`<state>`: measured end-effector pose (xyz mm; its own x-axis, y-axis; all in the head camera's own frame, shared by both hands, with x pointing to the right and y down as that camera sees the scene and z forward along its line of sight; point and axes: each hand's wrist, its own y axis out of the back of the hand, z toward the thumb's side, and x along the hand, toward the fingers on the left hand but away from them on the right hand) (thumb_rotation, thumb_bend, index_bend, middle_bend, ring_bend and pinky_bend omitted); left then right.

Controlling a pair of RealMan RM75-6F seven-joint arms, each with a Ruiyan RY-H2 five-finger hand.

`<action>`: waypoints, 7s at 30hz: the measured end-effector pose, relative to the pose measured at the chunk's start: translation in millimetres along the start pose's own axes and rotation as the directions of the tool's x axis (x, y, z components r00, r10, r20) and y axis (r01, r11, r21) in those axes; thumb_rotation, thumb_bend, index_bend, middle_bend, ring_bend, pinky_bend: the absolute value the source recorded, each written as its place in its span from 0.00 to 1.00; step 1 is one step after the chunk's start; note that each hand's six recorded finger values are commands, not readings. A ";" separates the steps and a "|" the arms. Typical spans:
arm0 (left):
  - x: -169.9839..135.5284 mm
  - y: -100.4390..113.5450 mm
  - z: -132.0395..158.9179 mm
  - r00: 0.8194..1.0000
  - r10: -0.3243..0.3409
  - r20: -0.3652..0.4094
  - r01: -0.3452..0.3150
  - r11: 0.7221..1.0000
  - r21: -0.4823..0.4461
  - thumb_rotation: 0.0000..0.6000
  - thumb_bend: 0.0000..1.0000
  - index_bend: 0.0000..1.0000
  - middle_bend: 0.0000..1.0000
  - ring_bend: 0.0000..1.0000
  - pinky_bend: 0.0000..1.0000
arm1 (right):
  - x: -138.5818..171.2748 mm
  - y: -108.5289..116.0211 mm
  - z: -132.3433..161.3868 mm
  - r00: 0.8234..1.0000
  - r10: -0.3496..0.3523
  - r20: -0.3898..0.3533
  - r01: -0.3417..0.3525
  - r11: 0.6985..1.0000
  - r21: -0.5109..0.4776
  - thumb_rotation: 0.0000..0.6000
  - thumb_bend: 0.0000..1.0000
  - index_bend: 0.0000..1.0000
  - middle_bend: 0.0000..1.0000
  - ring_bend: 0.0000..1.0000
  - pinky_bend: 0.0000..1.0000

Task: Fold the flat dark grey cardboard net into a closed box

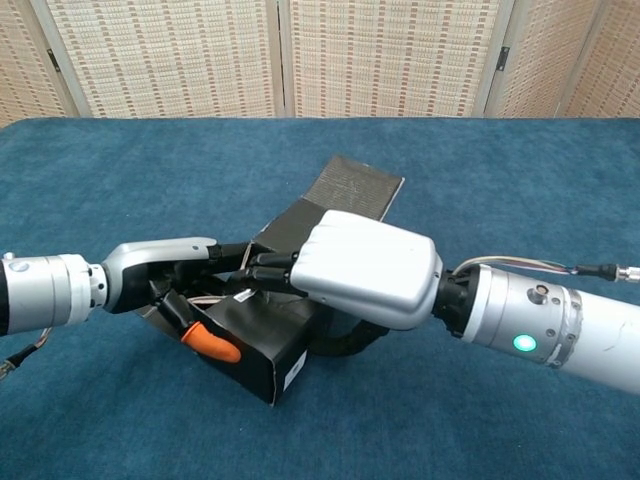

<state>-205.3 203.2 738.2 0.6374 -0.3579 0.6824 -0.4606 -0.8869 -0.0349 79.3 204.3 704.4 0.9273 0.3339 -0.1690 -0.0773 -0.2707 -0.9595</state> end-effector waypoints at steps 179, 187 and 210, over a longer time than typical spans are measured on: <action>-64.4 46.6 30.0 0.897 0.438 0.055 -0.439 0.898 0.017 1.00 0.18 0.00 0.00 0.00 0.07 | 130.1 1.8 -45.2 0.751 0.362 0.553 0.236 0.635 -0.736 1.00 0.00 0.00 0.04 0.69 1.00; -72.3 48.3 32.0 0.900 0.432 0.061 -0.431 0.902 -0.022 1.00 0.18 0.00 0.00 0.00 0.07 | 94.0 -28.0 -23.4 0.693 0.517 0.502 0.315 0.410 -0.856 1.00 0.00 0.00 0.00 0.67 1.00; -77.3 50.1 26.2 0.907 0.418 0.047 -0.417 0.908 -0.035 1.00 0.17 0.00 0.00 0.00 0.06 | 17.6 -21.8 -51.4 0.684 0.550 0.480 0.230 0.461 -0.857 1.00 0.00 0.00 0.00 0.66 1.00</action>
<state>-261.5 178.8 664.5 0.4145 -0.7093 0.5701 -0.7056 -0.6462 -0.2909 116.2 169.7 733.9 0.4157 0.5123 -0.7515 0.4915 -0.8217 -0.2883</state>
